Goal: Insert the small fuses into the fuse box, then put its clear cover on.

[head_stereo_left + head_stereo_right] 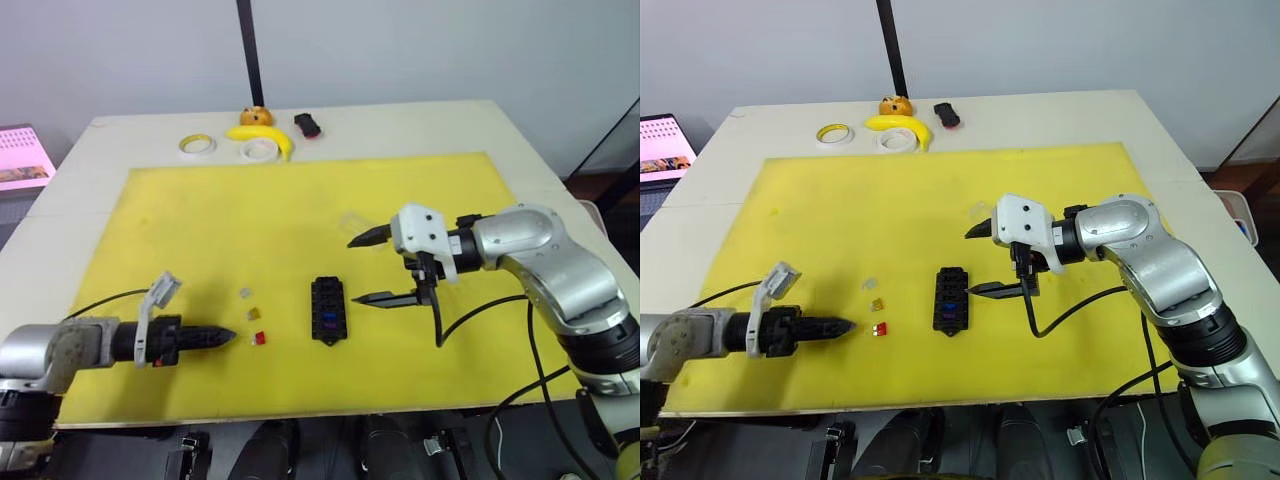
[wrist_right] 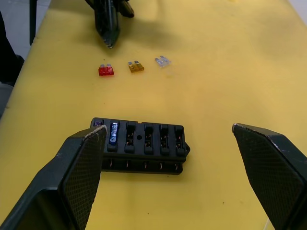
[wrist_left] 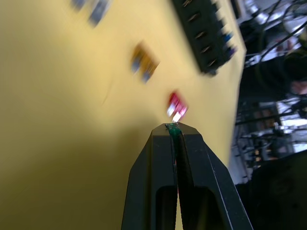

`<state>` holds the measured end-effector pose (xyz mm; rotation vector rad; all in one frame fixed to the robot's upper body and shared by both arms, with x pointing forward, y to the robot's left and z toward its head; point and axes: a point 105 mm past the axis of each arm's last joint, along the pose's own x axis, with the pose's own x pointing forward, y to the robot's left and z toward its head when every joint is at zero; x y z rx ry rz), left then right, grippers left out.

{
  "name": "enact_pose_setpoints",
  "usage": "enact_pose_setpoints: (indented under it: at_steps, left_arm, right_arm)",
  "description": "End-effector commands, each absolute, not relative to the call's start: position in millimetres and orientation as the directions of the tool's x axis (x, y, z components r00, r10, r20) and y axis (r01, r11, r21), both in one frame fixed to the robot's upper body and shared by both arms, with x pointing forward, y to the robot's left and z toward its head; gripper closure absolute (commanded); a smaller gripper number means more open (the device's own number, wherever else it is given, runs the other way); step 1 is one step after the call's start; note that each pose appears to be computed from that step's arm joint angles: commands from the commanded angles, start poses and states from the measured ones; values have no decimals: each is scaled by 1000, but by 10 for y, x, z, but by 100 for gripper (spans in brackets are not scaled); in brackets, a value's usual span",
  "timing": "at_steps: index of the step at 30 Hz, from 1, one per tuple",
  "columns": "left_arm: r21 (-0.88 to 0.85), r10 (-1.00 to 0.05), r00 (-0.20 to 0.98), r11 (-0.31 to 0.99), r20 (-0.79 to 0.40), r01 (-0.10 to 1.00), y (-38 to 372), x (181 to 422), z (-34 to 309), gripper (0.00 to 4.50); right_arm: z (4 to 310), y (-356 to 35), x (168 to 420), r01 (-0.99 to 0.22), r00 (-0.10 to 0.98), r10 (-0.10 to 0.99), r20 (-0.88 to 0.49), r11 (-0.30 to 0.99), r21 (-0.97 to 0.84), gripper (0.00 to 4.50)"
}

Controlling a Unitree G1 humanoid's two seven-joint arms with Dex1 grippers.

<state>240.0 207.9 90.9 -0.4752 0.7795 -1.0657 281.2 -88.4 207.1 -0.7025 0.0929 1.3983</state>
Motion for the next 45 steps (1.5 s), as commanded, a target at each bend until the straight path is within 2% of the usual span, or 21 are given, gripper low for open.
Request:
enact_pose_setpoints:
  at_steps: [1,4,6,14,21,31,40,45]
  left_arm:
    - [-650,-880,281,473,-383,594,2173,2401,852,445]
    - [-638,-874,288,484,-392,599,2212,2404,852,358]
    - [-630,-869,297,492,-395,601,2251,2410,882,267]
    - [-620,-830,356,558,-429,552,2626,2327,1000,267]
    - [-639,-855,347,519,-385,568,2511,2361,1010,267]
    - [-662,-901,255,432,-351,613,2271,2298,1045,267]
    - [-646,-887,237,452,-396,615,2252,2271,913,267]
    - [-642,-871,264,486,-415,593,2331,2279,833,267]
  right_arm:
    - [2146,-841,2786,-899,203,874,-441,-11,-438,0]
    - [2142,-832,2786,-899,202,875,-440,-13,-438,0]
    - [2140,-830,2786,-898,202,874,-441,-13,-439,0]
    - [2117,-850,2778,-899,209,869,-448,-10,-438,0]
    - [2117,-829,2794,-898,209,871,-446,-10,-441,0]
    - [2108,-841,2799,-895,218,866,-450,-7,-447,0]
    - [2081,-854,2798,-895,225,859,-460,-4,-446,0]
    - [2080,-859,2800,-895,226,858,-461,-3,-446,0]
